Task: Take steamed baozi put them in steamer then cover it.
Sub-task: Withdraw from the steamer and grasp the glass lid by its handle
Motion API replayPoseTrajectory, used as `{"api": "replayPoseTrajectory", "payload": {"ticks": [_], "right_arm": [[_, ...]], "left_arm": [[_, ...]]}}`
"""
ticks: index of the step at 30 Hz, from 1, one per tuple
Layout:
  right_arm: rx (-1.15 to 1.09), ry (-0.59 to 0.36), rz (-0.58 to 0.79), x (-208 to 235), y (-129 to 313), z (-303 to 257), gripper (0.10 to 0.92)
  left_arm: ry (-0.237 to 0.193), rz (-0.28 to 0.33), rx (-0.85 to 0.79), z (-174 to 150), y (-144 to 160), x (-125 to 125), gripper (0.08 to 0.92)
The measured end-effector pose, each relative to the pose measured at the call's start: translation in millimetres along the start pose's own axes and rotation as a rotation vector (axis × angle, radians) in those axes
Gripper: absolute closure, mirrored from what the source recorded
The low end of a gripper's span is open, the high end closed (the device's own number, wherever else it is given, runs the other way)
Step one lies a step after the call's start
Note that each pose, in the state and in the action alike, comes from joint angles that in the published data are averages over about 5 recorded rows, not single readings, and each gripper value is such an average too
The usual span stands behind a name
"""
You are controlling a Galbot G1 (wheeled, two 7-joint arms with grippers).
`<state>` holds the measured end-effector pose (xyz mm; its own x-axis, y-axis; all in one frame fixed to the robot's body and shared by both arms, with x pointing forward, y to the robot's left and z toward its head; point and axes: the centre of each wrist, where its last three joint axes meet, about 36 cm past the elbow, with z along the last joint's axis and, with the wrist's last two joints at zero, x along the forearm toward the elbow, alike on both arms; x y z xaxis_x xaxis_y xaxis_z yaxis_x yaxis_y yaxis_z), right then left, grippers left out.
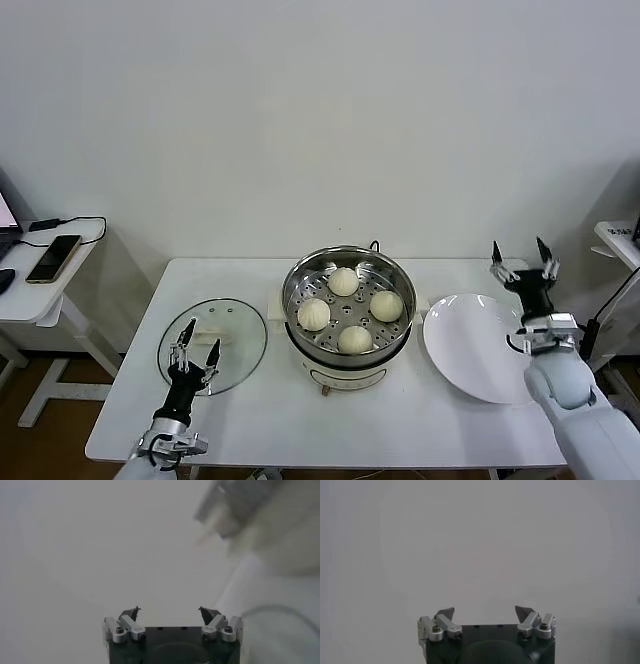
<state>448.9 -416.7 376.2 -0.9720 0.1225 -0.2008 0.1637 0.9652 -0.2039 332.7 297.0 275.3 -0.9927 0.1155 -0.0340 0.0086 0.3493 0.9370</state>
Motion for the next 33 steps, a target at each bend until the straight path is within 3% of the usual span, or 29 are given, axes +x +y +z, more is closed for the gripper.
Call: {"api": "replayPoseTrajectory", "payload": {"ticks": [12, 33], "right_arm": [[-0.013, 0.077, 0.046, 54.2, 5.4, 29.1, 0.2], [-0.015, 0.128, 0.078, 91.0, 15.0, 49.8, 0.2]], "left_arm": [[-0.01, 0.019, -0.244, 25.4, -25.0, -18.7, 0.177], [-0.004, 0.019, -0.374, 40.4, -30.8, -68.8, 0.177]]}}
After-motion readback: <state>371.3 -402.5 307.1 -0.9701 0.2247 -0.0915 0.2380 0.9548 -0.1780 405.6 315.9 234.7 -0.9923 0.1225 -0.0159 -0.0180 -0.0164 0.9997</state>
